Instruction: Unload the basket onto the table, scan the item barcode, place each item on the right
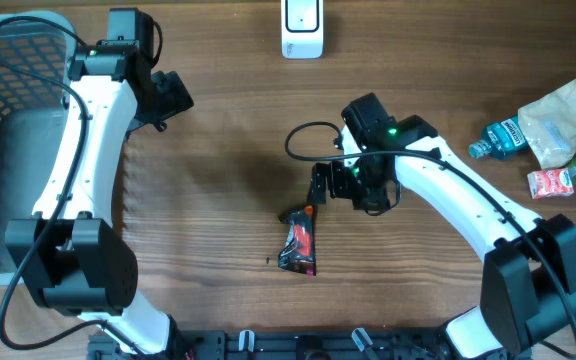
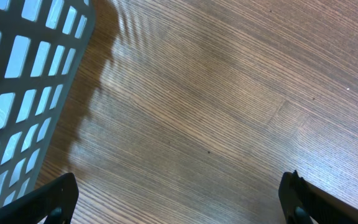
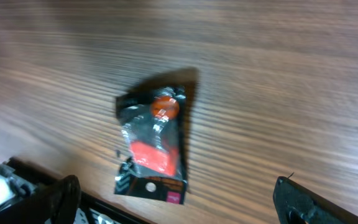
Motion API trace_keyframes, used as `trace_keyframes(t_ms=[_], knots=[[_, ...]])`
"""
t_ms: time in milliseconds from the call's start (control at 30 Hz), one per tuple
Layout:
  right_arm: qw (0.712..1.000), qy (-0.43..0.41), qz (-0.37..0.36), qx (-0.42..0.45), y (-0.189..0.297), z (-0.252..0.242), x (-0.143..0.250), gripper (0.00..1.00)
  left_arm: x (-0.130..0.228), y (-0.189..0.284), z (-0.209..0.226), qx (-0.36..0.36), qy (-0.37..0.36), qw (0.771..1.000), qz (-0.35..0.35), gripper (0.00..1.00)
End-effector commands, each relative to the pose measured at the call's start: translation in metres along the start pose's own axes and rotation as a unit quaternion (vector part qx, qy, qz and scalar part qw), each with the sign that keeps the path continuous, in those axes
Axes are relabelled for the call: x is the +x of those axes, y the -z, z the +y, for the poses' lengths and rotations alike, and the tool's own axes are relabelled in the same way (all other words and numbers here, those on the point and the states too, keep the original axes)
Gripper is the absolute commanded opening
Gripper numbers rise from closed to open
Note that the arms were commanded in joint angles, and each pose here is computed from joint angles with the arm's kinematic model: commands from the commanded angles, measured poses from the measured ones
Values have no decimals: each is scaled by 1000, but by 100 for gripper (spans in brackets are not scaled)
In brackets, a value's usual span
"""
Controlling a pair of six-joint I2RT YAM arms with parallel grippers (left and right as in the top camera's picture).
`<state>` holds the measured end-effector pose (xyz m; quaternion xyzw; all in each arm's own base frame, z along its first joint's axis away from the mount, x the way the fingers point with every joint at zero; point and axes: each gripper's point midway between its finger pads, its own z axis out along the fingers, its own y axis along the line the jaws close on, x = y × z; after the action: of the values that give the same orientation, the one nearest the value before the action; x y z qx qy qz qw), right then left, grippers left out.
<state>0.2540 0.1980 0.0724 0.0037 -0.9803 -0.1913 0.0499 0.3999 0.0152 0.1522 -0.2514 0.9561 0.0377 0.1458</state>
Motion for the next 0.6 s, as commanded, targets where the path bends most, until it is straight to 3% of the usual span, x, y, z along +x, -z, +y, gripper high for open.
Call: trace_keyframes(t_ms=[0,367,467,567], knots=[[993,-48,-30,105,1,-34,-3,100,-3,3,1,-5,-3,1000,-8,100],[985,-99,-88,110,29,-43,-13,94,-19,4,-22,51,30,998,-35,100],[982,-99,-127,95,57,-46,-17,95,-2,10,-54,145,3,989,16,100],[978,-107,-161,83,85,-57,-18,97,34,30,-99,285,-65,952,93,100]])
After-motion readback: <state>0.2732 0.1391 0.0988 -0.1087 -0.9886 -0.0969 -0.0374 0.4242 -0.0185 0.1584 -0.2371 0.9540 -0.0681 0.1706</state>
